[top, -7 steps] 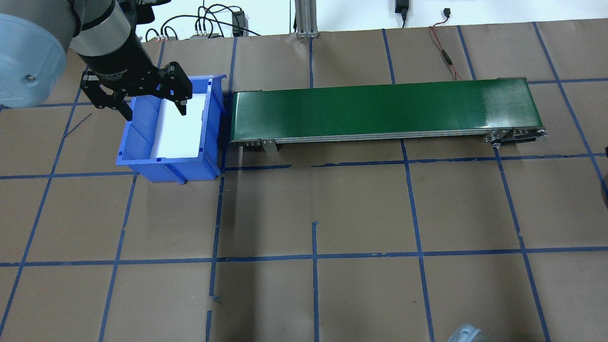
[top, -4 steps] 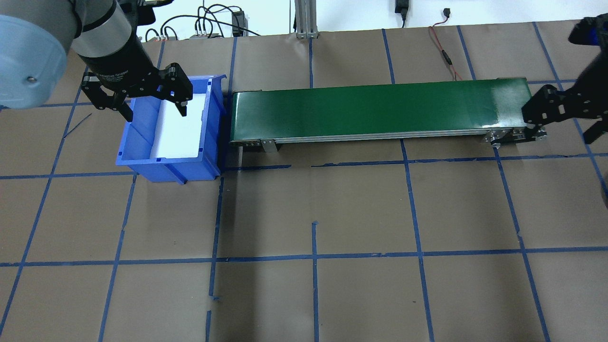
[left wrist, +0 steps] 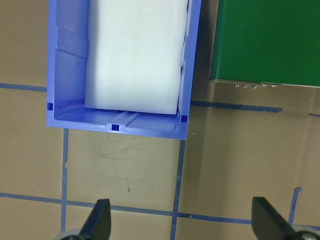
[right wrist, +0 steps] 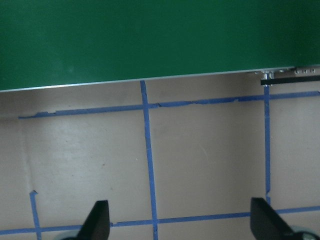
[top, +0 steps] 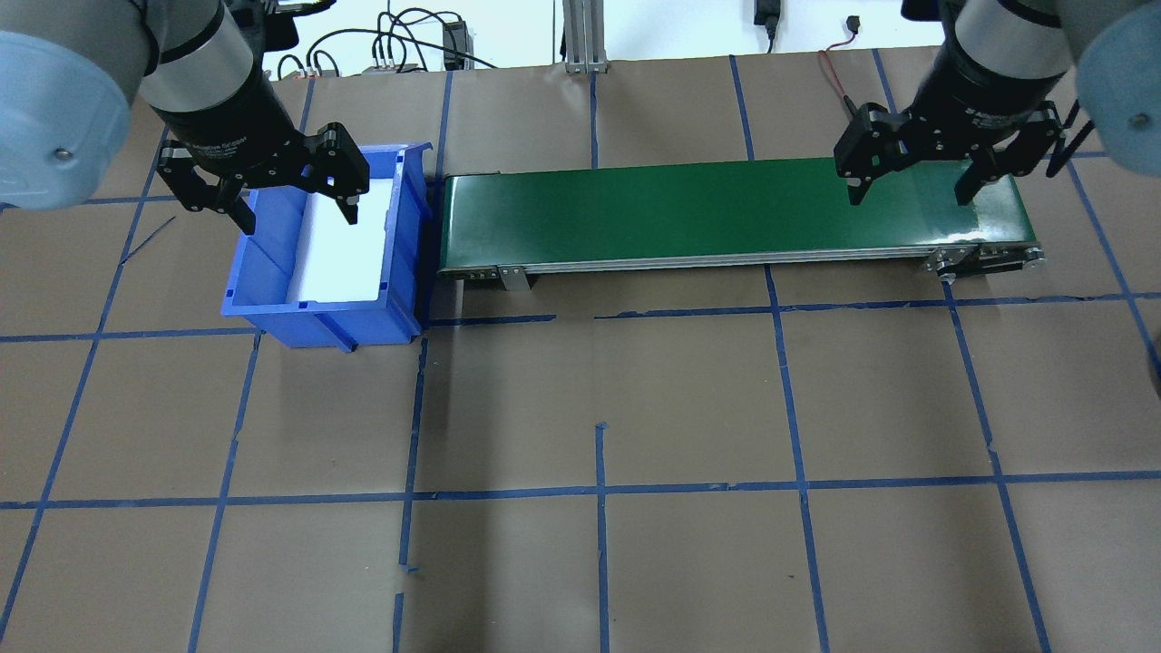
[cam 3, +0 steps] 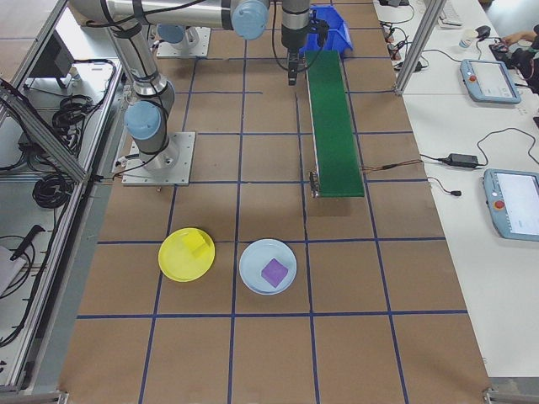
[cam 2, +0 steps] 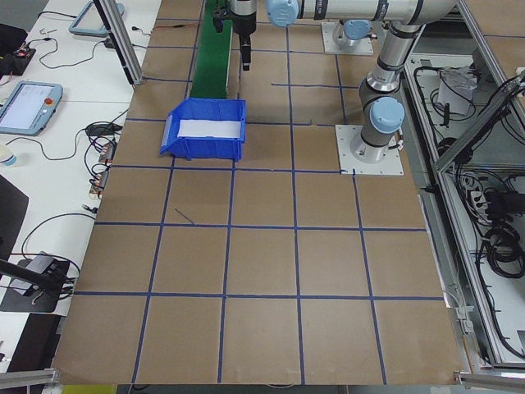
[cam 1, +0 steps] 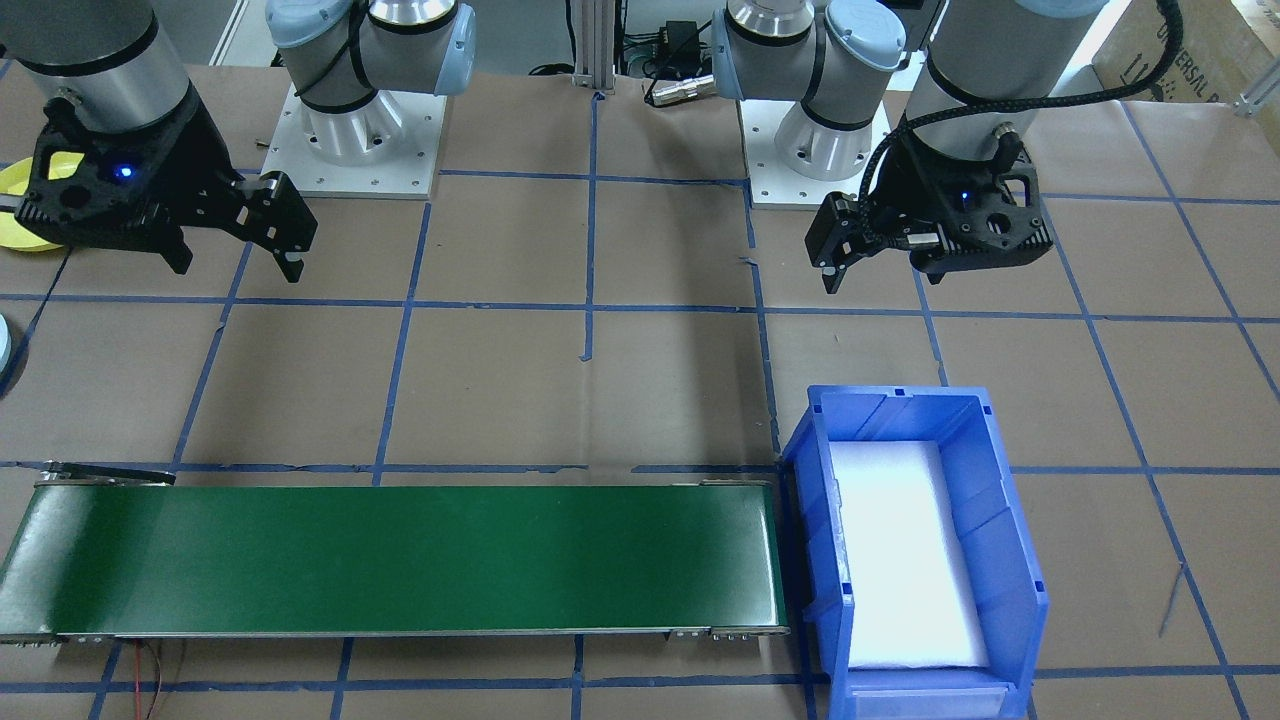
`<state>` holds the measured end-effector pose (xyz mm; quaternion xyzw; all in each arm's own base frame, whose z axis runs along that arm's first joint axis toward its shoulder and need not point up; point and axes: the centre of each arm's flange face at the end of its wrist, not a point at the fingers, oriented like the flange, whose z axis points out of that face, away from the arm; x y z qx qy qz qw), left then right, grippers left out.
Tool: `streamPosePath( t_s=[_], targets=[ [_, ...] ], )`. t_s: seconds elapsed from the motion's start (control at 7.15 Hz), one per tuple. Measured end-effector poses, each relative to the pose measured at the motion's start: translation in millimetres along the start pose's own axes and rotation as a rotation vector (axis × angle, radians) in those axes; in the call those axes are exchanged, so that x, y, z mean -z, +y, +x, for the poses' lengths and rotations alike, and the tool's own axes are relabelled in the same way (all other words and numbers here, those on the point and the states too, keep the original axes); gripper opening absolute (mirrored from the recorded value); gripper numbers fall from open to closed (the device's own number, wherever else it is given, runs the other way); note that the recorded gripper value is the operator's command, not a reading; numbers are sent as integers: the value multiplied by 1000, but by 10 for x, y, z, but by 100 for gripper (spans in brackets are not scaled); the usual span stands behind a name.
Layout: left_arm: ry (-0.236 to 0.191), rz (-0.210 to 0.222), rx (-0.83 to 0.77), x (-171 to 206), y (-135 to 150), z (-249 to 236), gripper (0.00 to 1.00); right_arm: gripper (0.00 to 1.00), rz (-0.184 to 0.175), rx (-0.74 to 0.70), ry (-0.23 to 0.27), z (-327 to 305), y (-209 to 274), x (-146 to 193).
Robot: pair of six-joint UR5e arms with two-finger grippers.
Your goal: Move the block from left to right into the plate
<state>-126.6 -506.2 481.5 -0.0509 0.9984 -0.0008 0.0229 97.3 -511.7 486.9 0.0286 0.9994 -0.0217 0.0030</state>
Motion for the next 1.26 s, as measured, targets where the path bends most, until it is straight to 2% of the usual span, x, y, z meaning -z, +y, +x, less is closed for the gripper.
streamPosePath(
  t_s=[0.28, 0.7, 0.84, 1.12, 1.26],
  targets=[
    [0, 0, 0, -1, 1, 2, 100, 100, 15, 16, -48, -120, -251, -37],
    [1, 0, 0, -2, 0, 0, 100, 100, 32, 42, -58, -197, -358, -112],
    [1, 0, 0, -1, 0, 0, 100, 100, 19, 42, -58, -216, -341, -64],
    [0, -1, -1, -3, 1, 1, 100, 100, -38, 47, -25, -228, -211, 59],
    [0, -1, -1, -6, 2, 1, 100, 100, -46, 57, -19, -277, -139, 110]
  ],
)
